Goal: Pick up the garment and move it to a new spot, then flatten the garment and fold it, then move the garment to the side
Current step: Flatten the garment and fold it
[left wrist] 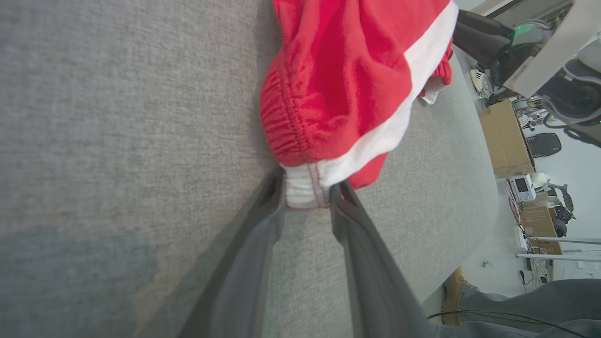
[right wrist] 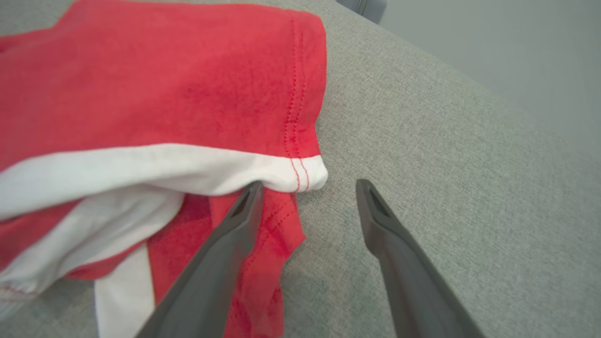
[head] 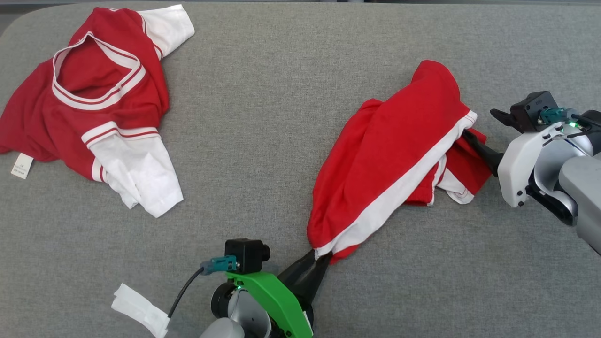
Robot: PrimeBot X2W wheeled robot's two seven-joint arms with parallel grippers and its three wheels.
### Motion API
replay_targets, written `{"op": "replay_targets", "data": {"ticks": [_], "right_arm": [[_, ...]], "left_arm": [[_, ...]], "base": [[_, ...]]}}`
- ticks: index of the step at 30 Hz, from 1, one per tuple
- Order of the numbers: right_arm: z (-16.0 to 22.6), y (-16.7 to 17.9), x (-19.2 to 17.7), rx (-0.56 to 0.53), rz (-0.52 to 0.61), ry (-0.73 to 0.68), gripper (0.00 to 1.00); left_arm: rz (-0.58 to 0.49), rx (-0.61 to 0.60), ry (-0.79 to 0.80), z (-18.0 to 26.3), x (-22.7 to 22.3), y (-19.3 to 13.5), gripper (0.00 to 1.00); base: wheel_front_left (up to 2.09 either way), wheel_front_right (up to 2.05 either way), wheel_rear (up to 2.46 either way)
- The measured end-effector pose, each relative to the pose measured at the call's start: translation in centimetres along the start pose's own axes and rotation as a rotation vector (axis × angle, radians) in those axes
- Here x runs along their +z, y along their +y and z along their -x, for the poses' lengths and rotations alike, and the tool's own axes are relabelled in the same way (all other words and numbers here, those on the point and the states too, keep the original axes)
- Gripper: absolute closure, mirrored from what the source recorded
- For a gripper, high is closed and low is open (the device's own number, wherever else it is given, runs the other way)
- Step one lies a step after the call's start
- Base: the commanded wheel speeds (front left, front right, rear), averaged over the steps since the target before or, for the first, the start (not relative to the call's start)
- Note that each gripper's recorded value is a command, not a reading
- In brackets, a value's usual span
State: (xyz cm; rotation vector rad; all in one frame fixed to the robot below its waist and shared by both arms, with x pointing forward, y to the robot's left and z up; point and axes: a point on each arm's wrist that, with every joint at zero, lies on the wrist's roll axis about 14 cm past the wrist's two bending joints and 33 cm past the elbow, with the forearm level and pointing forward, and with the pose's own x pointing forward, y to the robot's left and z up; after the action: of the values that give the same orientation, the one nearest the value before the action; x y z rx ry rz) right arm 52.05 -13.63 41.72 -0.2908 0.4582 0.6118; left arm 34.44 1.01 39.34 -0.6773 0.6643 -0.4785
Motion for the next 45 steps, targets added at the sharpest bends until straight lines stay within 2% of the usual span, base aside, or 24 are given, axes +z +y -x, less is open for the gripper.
{"op": "replay_targets", "data": {"ticks": [2, 3, 4, 9, 17, 20, 22, 23, 24, 25, 26, 27, 28, 30, 32, 33, 34, 36, 41, 43, 45], "right_arm": [[0.0, -0.1, -0.1, 0.000, 0.002, 0.003, 0.00], [-0.1, -0.1, -0.1, 0.001, 0.002, 0.004, 0.00], [-0.1, 0.0, -0.2, 0.002, 0.002, 0.004, 0.00], [-0.4, 0.3, -0.5, 0.013, -0.004, 0.013, 0.00], [-1.8, 1.4, 0.0, 0.047, 0.003, 0.000, 0.00], [-2.0, 1.6, -0.1, 0.054, -0.005, 0.002, 0.32], [-2.1, 1.7, 0.0, 0.056, -0.010, 0.002, 0.42], [-2.1, 1.6, 0.0, 0.055, -0.013, 0.000, 0.42], [-2.0, 1.6, 0.0, 0.054, -0.018, -0.002, 0.38], [-2.0, 1.6, 0.0, 0.054, -0.018, -0.002, 0.30], [-2.0, 1.5, -0.1, 0.052, -0.019, 0.000, 0.15], [-2.0, 1.5, -0.2, 0.051, -0.020, 0.001, 0.09], [-2.0, 1.5, -0.3, 0.051, -0.024, -0.001, 0.08], [-2.0, 1.4, -0.5, 0.049, -0.025, 0.002, 0.14], [-2.0, 1.3, -0.6, 0.048, -0.033, 0.006, 0.26], [-2.0, 1.4, -0.7, 0.049, -0.038, 0.005, 0.33], [-2.0, 1.4, -0.7, 0.049, -0.038, 0.005, 0.47], [-2.0, 1.3, -0.6, 0.049, -0.039, 0.002, 0.58], [-1.9, 1.5, -0.8, 0.051, -0.044, 0.006, 0.93], [-1.7, 1.5, -0.8, 0.053, -0.041, 0.005, 1.00], [-1.5, 1.5, -0.7, 0.052, -0.039, -0.002, 1.00]], "left_arm": [[0.002, -0.003, 0.001, -0.1, -0.1, -0.1, 0.80], [0.002, -0.005, 0.000, -0.2, -0.1, -0.1, 0.96], [0.003, -0.007, -0.001, -0.3, 0.0, -0.2, 1.00], [0.003, -0.005, -0.012, -0.4, 0.3, 0.0, 1.00], [-0.007, 0.049, -0.075, 0.0, 2.3, 2.0, 1.00], [-0.008, 0.064, -0.089, 0.2, 2.8, 2.5, 1.00], [-0.009, 0.073, -0.097, 0.3, 3.0, 2.7, 1.00], [-0.008, 0.076, -0.106, 0.4, 3.2, 2.8, 1.00], [-0.008, 0.077, -0.110, 0.4, 3.3, 2.9, 1.00], [-0.008, 0.077, -0.110, 0.4, 3.3, 2.9, 1.00], [-0.006, 0.080, -0.112, 0.4, 3.4, 3.0, 1.00], [-0.001, 0.083, -0.118, 0.4, 3.5, 3.1, 1.00], [-0.001, 0.088, -0.120, 0.5, 3.6, 3.2, 1.00], [-0.001, 0.092, -0.123, 0.5, 3.7, 3.4, 1.00], [-0.002, 0.096, -0.124, 0.5, 3.8, 3.6, 1.00], [-0.004, 0.098, -0.123, 0.5, 3.9, 3.7, 1.00], [-0.005, 0.101, -0.124, 0.5, 3.9, 3.8, 1.00], [-0.008, 0.103, -0.126, 0.4, 4.1, 3.9, 1.00], [-0.011, 0.106, -0.132, 0.4, 4.3, 4.0, 1.00], [-0.013, 0.107, -0.136, 0.4, 4.4, 4.0, 1.00], [-0.009, 0.108, -0.139, 0.4, 4.5, 4.0, 1.00]], "base": [[0.00, 0.00, 0.00], [0.00, 0.00, 0.00], [0.00, 0.00, 0.00], [0.00, 0.00, 0.00], [0.00, 0.00, 0.00], [0.00, 0.00, 0.00], [0.00, 0.00, 0.00], [0.00, 0.00, 0.00], [0.00, 0.00, 0.00], [0.00, 0.00, 0.00], [0.00, 0.00, 0.00], [0.00, 0.00, 0.00], [0.00, 0.00, 0.00], [0.00, 0.00, 0.00], [0.00, 0.00, 0.00], [0.00, 0.00, 0.00], [0.00, 0.00, 0.00], [0.00, 0.00, 0.00], [0.00, 0.00, 0.00], [0.00, 0.00, 0.00], [0.00, 0.00, 0.00]]}}
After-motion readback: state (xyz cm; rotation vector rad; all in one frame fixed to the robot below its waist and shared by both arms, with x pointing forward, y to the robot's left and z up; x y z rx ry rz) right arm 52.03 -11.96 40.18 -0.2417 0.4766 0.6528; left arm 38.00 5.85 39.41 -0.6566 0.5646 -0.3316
